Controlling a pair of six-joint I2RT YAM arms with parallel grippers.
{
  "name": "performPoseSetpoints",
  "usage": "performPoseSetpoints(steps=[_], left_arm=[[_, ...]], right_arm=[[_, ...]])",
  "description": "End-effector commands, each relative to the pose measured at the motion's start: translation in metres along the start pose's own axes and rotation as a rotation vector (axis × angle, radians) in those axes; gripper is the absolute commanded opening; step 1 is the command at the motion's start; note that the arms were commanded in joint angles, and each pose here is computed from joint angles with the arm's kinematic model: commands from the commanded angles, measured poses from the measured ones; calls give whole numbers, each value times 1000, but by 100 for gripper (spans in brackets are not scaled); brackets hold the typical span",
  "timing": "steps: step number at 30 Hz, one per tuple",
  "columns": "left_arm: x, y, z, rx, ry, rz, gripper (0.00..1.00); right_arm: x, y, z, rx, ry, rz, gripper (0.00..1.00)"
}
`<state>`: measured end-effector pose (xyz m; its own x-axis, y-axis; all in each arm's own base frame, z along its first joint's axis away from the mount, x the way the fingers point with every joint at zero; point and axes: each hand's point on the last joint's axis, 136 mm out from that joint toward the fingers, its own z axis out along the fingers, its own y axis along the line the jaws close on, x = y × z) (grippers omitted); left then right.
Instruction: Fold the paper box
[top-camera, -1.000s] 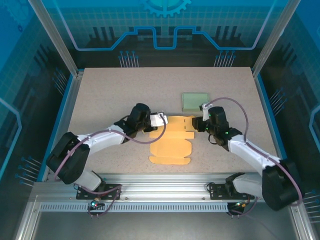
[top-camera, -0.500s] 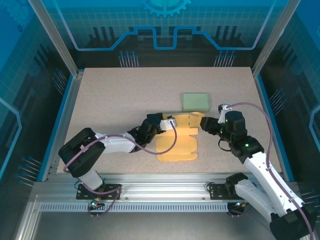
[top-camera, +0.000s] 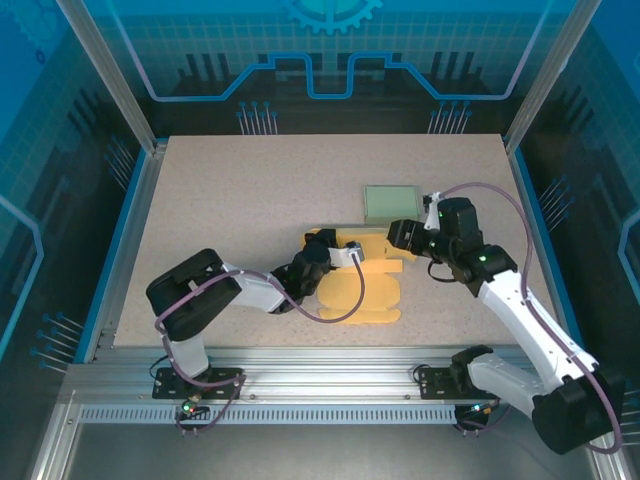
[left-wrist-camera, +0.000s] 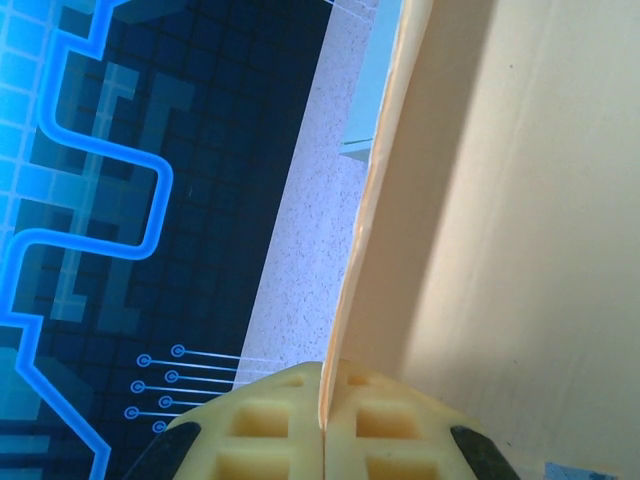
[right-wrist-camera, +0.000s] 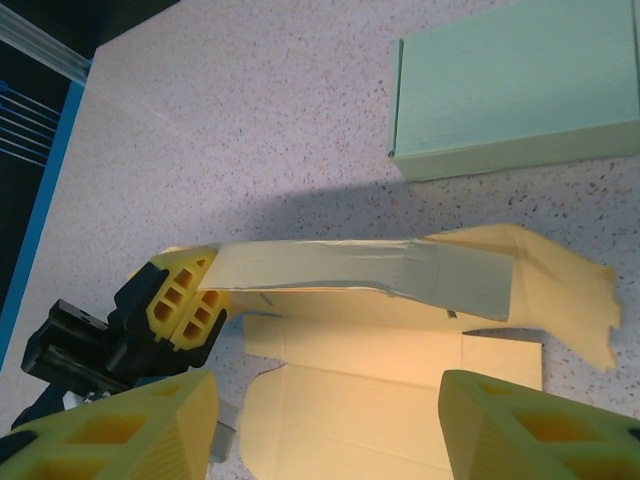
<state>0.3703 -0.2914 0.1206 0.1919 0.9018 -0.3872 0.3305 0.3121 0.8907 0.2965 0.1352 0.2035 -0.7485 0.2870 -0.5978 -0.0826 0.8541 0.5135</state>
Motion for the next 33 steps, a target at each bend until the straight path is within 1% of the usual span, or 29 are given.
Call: performPoseSetpoints(steps=[1, 4, 9, 12, 15, 19, 23, 26, 29, 33], left_arm=[[-4, 4, -2, -45, -12, -1, 0], [-3, 1, -1, -46, -9, 6, 0], [-3, -2, 2, -63, -4, 20, 0], [-3, 1, 3, -97, -2, 31, 0], [-3, 2, 4, -117, -3, 41, 0], [-3, 1, 4, -115, -2, 39, 0], [-3, 2, 4, -117, -5, 35, 0], [-5, 2, 4, -112, -11, 24, 0], [-5, 0, 3, -104, -18, 3, 0], [-6, 1, 1, -92, -29, -34, 0]], right_arm=[[-13, 11, 3, -35, 6, 1, 61], [-15, 10, 15, -24, 23, 6, 61], [-21, -5, 33, 61, 36, -1, 61], [-19, -10, 48, 72, 67, 10, 62], [-12, -12, 65, 63, 110, 38, 63], [-1, -10, 84, 13, 157, 85, 63], [7, -9, 95, -2, 176, 108, 63], [10, -4, 99, -43, 179, 123, 62], [11, -1, 104, -73, 181, 143, 59], [12, 1, 108, -97, 181, 159, 51]])
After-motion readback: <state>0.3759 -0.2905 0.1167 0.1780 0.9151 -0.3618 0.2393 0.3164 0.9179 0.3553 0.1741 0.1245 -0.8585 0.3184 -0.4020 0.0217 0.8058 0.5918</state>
